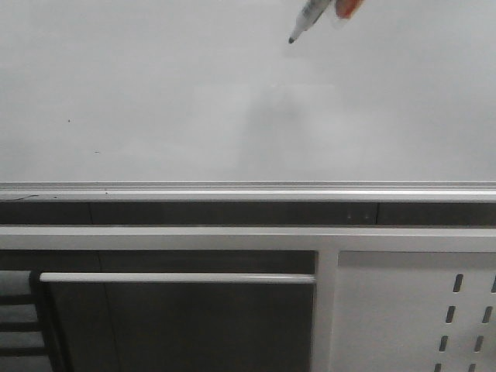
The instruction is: Write number 1 on whiteboard
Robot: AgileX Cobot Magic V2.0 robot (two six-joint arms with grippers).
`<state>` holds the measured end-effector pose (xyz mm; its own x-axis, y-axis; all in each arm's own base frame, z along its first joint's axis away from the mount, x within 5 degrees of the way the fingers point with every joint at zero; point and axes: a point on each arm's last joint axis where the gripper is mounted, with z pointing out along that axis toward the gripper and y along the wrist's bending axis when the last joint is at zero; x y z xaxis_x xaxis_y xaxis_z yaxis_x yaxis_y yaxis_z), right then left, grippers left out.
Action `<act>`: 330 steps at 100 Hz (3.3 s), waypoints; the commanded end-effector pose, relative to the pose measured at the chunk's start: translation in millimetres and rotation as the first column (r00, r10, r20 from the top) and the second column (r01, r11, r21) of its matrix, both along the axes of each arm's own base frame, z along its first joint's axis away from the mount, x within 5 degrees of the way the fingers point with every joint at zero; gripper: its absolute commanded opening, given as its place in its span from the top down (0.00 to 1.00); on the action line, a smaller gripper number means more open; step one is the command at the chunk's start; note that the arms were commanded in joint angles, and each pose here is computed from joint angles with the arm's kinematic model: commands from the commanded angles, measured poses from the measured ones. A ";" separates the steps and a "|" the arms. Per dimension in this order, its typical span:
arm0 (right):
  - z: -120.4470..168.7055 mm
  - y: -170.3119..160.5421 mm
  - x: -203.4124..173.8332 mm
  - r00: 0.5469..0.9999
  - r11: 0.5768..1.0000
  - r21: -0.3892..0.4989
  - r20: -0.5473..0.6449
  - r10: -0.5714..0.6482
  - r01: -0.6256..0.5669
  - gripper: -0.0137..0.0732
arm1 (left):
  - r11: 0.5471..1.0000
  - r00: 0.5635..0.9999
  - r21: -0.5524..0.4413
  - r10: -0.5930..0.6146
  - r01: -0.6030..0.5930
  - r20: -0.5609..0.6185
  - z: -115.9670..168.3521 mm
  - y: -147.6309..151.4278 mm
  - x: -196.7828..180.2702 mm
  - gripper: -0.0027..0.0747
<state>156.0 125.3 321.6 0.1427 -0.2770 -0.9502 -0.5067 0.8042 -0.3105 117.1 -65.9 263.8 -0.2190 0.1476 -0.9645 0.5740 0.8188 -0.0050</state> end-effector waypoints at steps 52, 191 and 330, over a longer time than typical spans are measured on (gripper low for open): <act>-6.6 13.0 17.9 0.999 0.999 -0.020 -0.019 -0.042 0.041 0.91 | 0.998 1.000 -0.050 0.027 -0.027 0.012 10.1 0.8 2.3 0.99; -10.4 9.7 -53.5 0.874 0.926 0.073 -0.309 0.375 -0.371 0.91 | 0.979 0.982 -0.069 -0.191 0.190 -0.009 9.6 -14.4 -10.8 0.99; 16.5 37.0 -42.5 0.813 0.887 0.116 -0.360 0.457 -0.447 0.91 | 0.857 0.855 0.004 -0.515 0.516 0.061 12.0 -30.6 -34.4 0.47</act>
<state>110.3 160.3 319.6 -0.1423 -0.3005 -0.9431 -0.8963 0.4434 -0.0060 80.2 -95.7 262.8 -0.0776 0.2658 -0.9609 0.9208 0.3887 0.0331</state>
